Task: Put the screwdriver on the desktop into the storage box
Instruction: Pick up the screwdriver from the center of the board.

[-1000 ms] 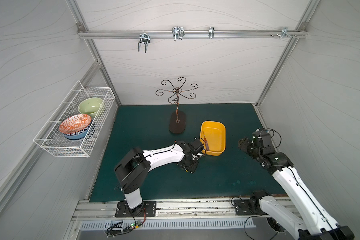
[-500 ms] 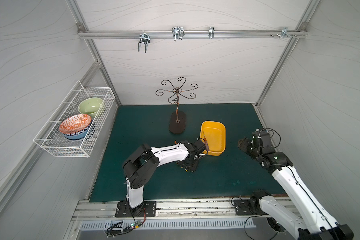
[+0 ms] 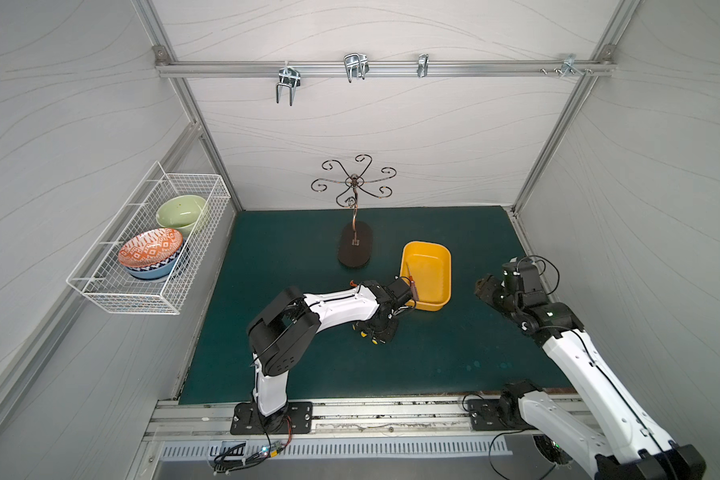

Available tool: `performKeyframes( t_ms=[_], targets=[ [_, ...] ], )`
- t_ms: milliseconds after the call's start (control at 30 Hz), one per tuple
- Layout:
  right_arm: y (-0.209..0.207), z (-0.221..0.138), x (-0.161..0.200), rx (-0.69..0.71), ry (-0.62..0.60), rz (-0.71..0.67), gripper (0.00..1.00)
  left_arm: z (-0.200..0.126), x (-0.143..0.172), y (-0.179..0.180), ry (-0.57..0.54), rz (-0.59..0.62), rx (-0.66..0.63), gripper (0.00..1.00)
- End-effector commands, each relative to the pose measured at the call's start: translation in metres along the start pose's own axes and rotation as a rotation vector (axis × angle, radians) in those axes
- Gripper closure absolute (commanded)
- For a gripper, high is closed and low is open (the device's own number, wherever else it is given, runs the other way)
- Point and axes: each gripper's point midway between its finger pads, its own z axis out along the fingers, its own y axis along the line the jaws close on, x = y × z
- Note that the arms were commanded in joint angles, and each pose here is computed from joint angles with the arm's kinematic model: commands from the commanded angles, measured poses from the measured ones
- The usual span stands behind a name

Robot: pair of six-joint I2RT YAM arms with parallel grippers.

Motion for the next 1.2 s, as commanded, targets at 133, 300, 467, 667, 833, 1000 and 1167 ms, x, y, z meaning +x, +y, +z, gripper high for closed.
performKeyframes(
  t_ms=[133,300,467,667,833,1000,1167],
  targets=[
    [0.004,-0.005,-0.006,-0.015,-0.013,0.007,0.35,-0.001,-0.002,-0.022,-0.023,0.024,0.057,0.66],
    [0.004,-0.007,-0.006,-0.017,-0.016,0.007,0.35,0.003,-0.002,-0.023,-0.019,0.011,0.061,0.59],
    [0.003,-0.007,-0.007,-0.013,-0.018,0.005,0.35,0.006,-0.005,-0.027,-0.018,0.012,0.074,0.62],
    [0.003,-0.007,-0.007,-0.012,-0.02,0.008,0.35,0.015,-0.004,-0.027,-0.002,0.01,0.067,0.63],
    [0.003,-0.007,-0.007,-0.01,-0.022,0.003,0.35,0.019,-0.003,-0.025,0.009,0.004,0.053,0.65],
    [0.002,-0.008,-0.008,-0.01,-0.025,0.005,0.35,0.012,0.001,-0.026,0.001,-0.003,0.063,0.75],
    [0.003,-0.006,-0.007,-0.014,-0.021,0.011,0.35,0.003,0.019,-0.029,0.013,0.003,0.08,0.89]
  ],
)
